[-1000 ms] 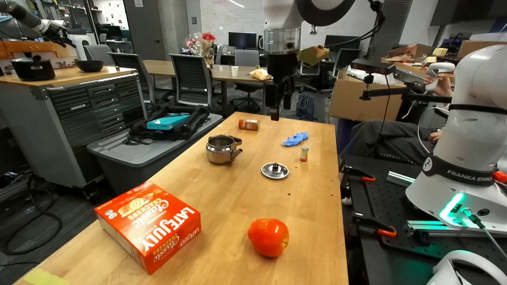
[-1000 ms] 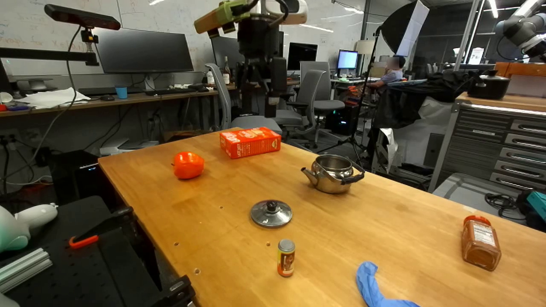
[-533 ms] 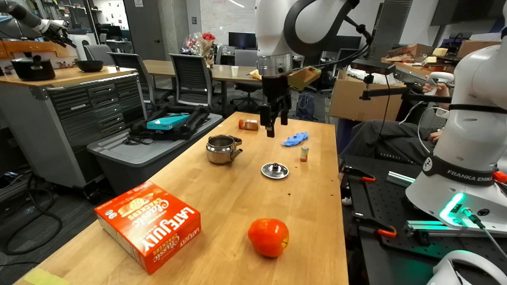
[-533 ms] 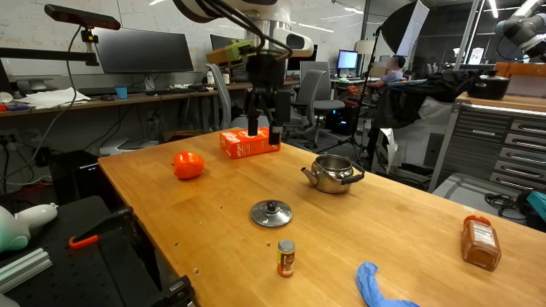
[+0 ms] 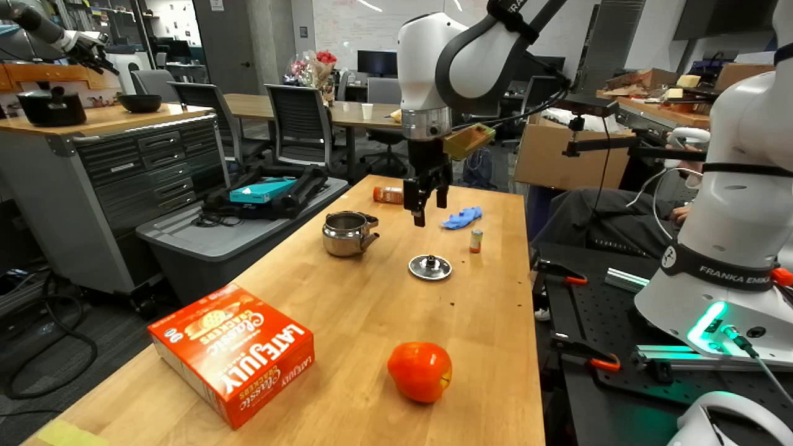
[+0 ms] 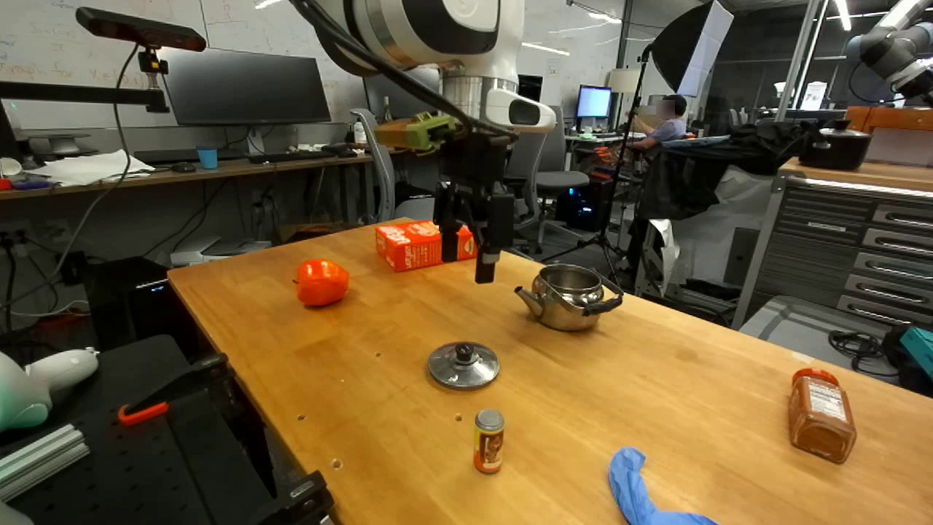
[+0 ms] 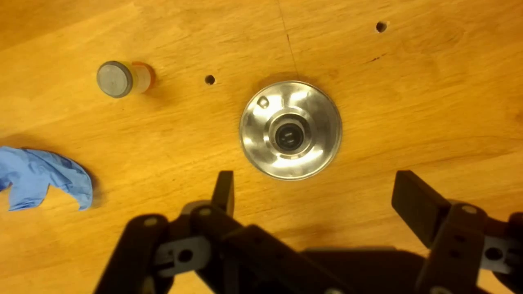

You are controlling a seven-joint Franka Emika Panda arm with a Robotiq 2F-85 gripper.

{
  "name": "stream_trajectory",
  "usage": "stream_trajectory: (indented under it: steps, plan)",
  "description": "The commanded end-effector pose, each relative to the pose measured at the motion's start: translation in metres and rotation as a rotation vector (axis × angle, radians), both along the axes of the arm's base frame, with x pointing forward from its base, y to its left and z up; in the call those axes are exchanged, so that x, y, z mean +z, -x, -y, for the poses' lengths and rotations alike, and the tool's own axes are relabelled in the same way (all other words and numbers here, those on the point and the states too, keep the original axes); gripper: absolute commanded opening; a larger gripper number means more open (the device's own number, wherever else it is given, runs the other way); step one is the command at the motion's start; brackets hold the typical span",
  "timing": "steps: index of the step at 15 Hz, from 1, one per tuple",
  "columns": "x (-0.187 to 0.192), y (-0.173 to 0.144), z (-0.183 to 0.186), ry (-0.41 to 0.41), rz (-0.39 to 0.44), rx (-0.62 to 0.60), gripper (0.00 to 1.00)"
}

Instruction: Put the lid on the kettle

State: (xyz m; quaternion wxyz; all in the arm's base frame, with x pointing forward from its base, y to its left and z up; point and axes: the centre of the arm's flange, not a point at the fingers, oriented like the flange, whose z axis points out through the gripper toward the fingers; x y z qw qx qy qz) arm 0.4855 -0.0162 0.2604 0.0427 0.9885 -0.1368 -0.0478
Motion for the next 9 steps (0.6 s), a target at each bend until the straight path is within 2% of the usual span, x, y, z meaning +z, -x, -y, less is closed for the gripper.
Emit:
stream_trajectory:
  steps: [1, 9]
  plan:
    - [-0.018, -0.009, 0.007, -0.004, 0.021, -0.020, 1.00]
    - [-0.057, -0.006, 0.011, -0.005, 0.040, -0.018, 1.00]
